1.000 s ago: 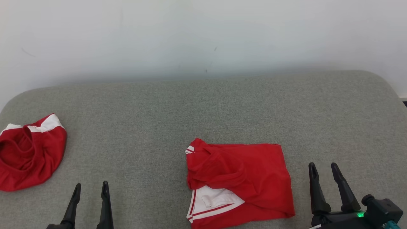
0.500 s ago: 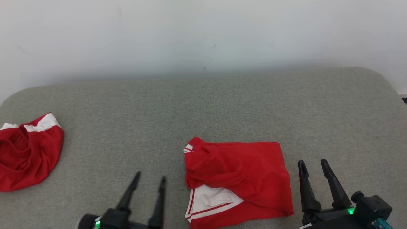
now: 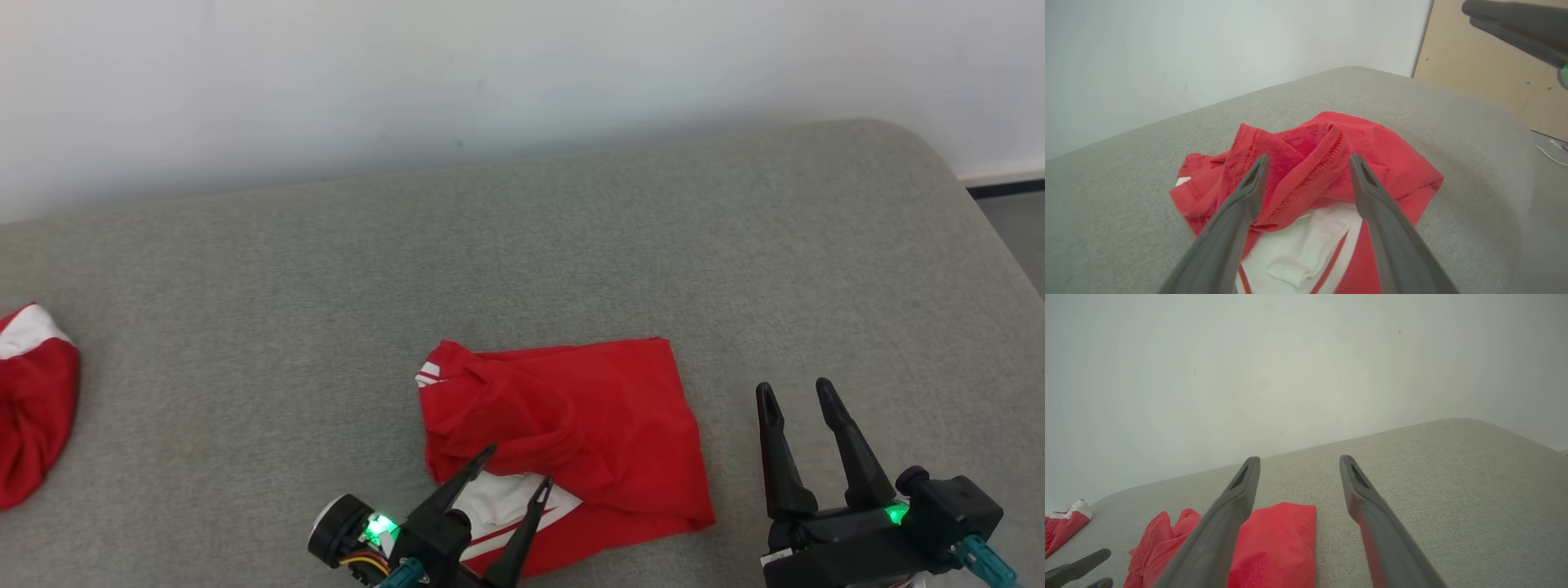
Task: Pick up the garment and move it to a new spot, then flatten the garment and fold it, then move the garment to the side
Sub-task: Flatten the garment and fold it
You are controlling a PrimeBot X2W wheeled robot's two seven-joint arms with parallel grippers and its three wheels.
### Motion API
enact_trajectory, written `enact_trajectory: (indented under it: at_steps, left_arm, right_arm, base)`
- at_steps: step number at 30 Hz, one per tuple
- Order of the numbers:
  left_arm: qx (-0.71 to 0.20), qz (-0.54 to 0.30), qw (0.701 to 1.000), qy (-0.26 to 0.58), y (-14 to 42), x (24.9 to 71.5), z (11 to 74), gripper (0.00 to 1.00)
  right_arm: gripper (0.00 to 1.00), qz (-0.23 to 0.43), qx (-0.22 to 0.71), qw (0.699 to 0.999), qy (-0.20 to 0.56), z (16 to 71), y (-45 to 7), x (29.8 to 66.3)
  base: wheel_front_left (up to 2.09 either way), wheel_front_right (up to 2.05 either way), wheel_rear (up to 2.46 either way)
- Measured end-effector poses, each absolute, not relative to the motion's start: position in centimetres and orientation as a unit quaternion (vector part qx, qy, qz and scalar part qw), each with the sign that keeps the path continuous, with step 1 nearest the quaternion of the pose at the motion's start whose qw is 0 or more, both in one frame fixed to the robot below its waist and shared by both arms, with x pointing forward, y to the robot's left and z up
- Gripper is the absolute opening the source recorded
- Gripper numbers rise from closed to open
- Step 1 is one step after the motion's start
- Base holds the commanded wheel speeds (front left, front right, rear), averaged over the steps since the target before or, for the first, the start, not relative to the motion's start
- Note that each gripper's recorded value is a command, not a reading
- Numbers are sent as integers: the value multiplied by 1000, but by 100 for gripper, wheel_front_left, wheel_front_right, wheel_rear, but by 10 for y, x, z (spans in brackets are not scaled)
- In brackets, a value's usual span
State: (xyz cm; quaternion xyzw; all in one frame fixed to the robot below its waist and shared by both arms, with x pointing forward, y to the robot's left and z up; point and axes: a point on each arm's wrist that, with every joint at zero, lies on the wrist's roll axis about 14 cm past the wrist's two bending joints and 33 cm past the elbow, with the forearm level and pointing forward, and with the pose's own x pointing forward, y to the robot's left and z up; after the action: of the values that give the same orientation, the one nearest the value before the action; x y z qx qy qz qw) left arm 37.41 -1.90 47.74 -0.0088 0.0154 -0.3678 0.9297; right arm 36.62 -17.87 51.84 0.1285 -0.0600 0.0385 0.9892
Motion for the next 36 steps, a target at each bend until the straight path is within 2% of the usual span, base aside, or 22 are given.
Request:
enact_trajectory:
  at_steps: [9,10,12,18,23,35,36]
  left_arm:
    - [27,-410,910,50,-39,383,448,100]
    - [29,-411,910,54,-40,385,445,77]
    - [33,-414,908,62,-42,386,440,0]
    - [29,-416,906,69,-46,384,437,0]
    - [-6,-412,910,47,-48,379,457,0]
    - [-64,-384,913,121,-29,333,424,0]
    - [-71,-382,912,128,-29,330,421,13]
  right_arm:
    - [100,5,125,990,-61,517,-199,364]
    - [100,2,124,990,-61,517,-200,363]
    - [100,-4,121,991,-60,517,-204,362]
    - [100,-10,120,991,-62,517,-208,361]
    - [100,-5,120,991,-65,519,-205,361]
    - [100,11,122,991,-54,513,-197,365]
    - [100,11,122,991,-54,512,-196,366]
  base:
    - [0,0,0]
    - [0,0,0]
    - [0,0,0]
    - [0,0,0]
    - [0,0,0]
    - [0,0,0]
    - [0,0,0]
